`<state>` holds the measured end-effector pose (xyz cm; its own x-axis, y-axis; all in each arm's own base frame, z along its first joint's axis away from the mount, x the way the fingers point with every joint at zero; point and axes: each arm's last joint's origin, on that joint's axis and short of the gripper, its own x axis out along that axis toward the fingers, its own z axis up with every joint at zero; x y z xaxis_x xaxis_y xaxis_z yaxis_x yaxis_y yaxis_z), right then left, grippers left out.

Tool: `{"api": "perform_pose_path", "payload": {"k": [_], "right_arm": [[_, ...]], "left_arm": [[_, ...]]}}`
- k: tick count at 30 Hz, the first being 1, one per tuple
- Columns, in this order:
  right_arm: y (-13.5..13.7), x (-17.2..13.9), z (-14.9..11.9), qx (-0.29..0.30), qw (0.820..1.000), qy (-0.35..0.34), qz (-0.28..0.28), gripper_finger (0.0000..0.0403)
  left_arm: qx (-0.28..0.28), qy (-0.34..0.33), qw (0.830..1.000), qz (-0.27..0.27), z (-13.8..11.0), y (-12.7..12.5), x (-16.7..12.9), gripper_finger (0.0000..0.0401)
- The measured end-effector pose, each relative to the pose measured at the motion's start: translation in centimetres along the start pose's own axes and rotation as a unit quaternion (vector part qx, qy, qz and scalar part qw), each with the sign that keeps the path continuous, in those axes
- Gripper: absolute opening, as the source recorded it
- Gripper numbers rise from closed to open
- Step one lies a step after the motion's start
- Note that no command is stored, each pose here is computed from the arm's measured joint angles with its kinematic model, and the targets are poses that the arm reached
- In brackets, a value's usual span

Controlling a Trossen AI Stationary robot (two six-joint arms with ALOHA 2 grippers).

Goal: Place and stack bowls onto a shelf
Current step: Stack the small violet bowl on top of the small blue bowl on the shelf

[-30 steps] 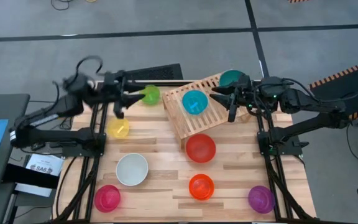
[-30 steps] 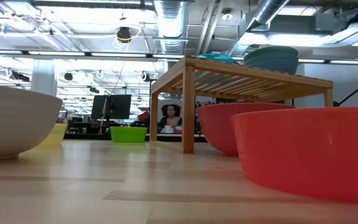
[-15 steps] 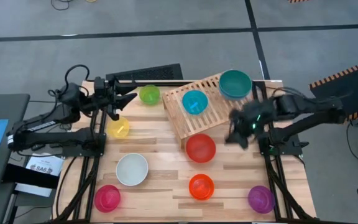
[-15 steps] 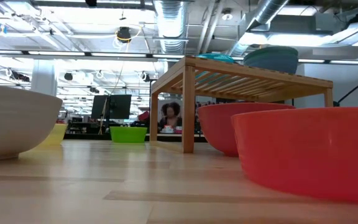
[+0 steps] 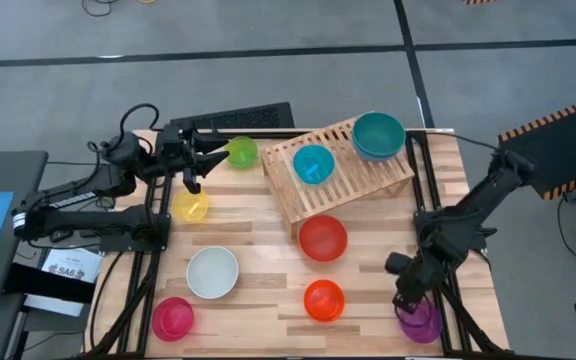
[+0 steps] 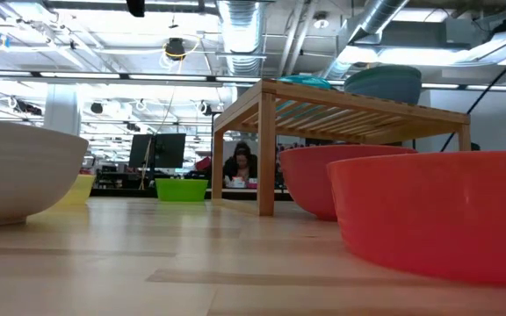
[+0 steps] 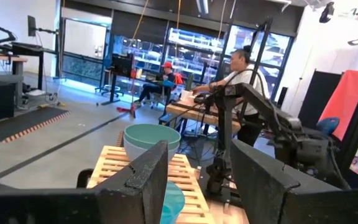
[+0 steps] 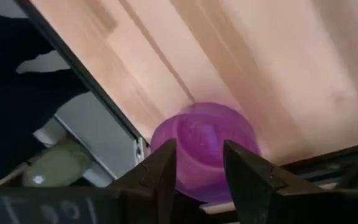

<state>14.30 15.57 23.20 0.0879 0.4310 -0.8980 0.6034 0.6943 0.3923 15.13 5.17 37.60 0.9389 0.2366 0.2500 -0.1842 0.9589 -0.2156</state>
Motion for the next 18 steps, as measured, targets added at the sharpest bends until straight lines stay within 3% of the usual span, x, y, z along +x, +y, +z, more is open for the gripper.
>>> {"api": "perform_pose_path", "payload": {"k": [7, 13, 18], "right_arm": [[-2.5, 2.7, -2.1, 0.052, 0.995, 0.053, -0.063, 0.0156], [-3.0, 3.9, -2.6, 0.05, 0.995, 0.073, -0.049, 0.0156], [-3.2, 4.8, -2.4, 0.063, 0.993, 0.068, -0.08, 0.0156]], "left_arm": [[0.0, 0.001, 1.0, 0.002, -0.1, 0.0, 0.1, 0.0157], [0.0, 0.001, 1.0, 0.003, -0.1, 0.0, 0.1, 0.0157], [0.0, 0.001, 1.0, 0.004, -0.1, 0.1, 0.1, 0.0157]]}}
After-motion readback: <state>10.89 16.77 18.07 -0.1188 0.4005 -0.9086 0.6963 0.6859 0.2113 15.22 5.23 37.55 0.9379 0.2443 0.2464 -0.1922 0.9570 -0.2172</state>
